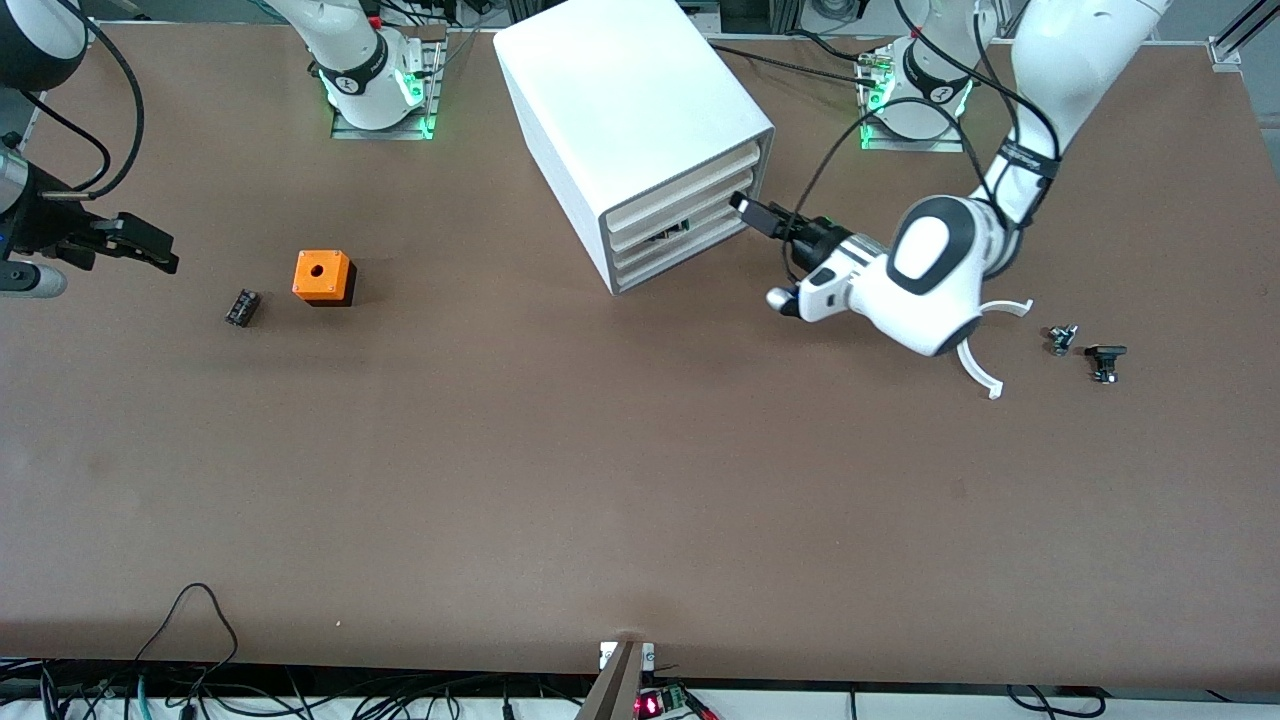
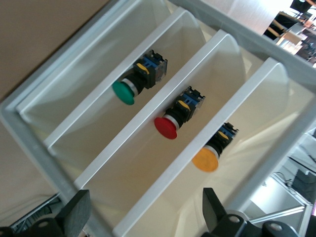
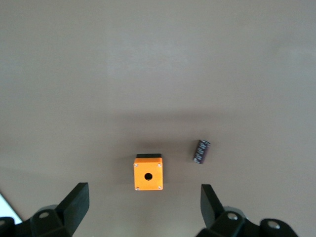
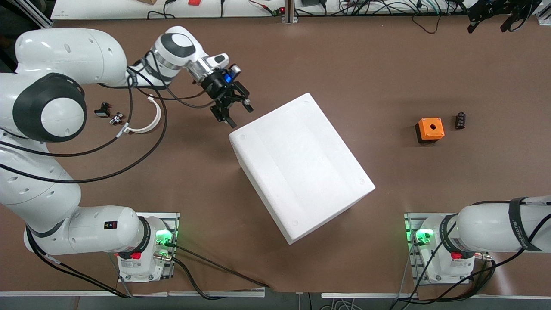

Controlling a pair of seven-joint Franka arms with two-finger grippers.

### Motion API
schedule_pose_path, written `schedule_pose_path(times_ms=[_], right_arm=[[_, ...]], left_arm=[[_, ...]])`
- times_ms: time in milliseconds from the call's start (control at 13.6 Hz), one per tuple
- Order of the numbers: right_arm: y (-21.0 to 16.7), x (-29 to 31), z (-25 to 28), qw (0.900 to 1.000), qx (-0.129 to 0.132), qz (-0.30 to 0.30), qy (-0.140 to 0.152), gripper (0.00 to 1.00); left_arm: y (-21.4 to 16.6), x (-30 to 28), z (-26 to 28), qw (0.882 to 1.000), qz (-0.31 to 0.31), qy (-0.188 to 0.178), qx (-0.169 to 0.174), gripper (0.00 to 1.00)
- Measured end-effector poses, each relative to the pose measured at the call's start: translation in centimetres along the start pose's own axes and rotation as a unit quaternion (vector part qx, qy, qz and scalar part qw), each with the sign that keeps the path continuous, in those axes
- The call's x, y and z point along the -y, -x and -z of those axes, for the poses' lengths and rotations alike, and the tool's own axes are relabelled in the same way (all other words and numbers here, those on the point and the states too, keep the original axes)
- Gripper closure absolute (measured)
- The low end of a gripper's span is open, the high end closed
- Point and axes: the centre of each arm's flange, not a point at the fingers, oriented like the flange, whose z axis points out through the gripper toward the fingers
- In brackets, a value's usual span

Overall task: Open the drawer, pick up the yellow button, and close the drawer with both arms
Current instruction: 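Pull the drawer open with the left gripper while the right gripper approaches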

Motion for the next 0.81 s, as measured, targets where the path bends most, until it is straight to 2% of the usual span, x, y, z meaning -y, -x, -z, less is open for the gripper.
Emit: schedule_pose_path(times_ms=[294, 515, 809], right_arm=[[-1.6, 1.3, -2.9, 0.998, 0.014, -0.002, -0.055, 0.00], [-3.0, 1.9, -5.6, 0.998, 0.029, 0.013, -0.061, 0.00], [-4.8, 7.2, -7.4, 0.995, 0.037, 0.065, -0.058, 0.00]], left_arm=[[-0.1, 0.2, -4.1, 1.000, 0.003, -0.003, 0.007, 0.01], [0.1, 0.9, -5.9, 1.000, -0.006, -0.008, 0.011, 0.06], [0.3, 1.1, -3.9, 0.999, -0.045, 0.007, -0.010, 0.50]])
